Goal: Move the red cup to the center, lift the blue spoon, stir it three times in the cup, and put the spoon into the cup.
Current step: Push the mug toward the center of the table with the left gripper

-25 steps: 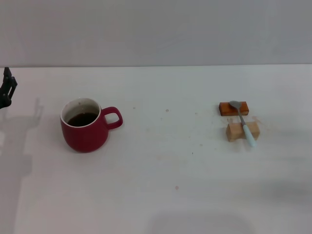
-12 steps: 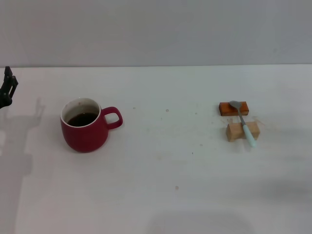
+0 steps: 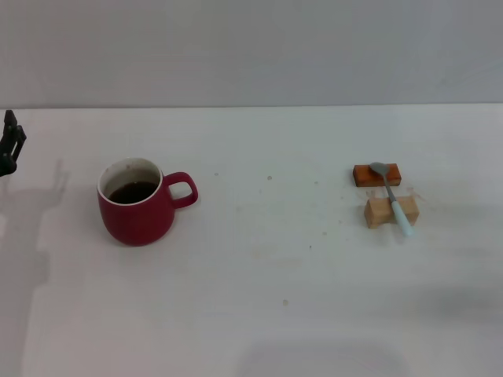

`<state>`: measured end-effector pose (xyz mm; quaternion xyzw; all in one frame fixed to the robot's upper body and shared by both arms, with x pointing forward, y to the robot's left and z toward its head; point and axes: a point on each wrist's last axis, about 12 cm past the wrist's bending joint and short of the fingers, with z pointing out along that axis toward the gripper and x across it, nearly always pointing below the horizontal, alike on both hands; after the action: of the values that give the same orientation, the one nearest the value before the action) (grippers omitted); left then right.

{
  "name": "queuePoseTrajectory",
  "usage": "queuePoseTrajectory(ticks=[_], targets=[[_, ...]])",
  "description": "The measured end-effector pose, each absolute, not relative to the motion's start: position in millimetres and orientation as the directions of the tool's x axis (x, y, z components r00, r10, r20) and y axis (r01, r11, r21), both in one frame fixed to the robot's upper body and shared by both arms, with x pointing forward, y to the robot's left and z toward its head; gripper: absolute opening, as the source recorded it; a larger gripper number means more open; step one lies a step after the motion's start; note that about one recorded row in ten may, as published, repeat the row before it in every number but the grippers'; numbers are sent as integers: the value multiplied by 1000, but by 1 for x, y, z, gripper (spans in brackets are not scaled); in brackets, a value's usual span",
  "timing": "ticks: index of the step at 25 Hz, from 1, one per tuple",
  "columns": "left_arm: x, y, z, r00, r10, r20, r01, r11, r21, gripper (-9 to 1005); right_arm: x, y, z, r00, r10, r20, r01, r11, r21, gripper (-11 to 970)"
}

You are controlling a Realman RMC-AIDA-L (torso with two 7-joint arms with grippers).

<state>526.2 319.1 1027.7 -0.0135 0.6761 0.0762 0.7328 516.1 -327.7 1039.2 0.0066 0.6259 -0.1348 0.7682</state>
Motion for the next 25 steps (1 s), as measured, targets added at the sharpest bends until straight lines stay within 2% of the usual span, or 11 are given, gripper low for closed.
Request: queuePoseTrajectory(ticks=[25], targets=[[523, 319, 1024, 57, 99, -993, -122, 988, 92, 844, 516, -328, 1039, 179, -192, -965, 215, 965, -153, 810]])
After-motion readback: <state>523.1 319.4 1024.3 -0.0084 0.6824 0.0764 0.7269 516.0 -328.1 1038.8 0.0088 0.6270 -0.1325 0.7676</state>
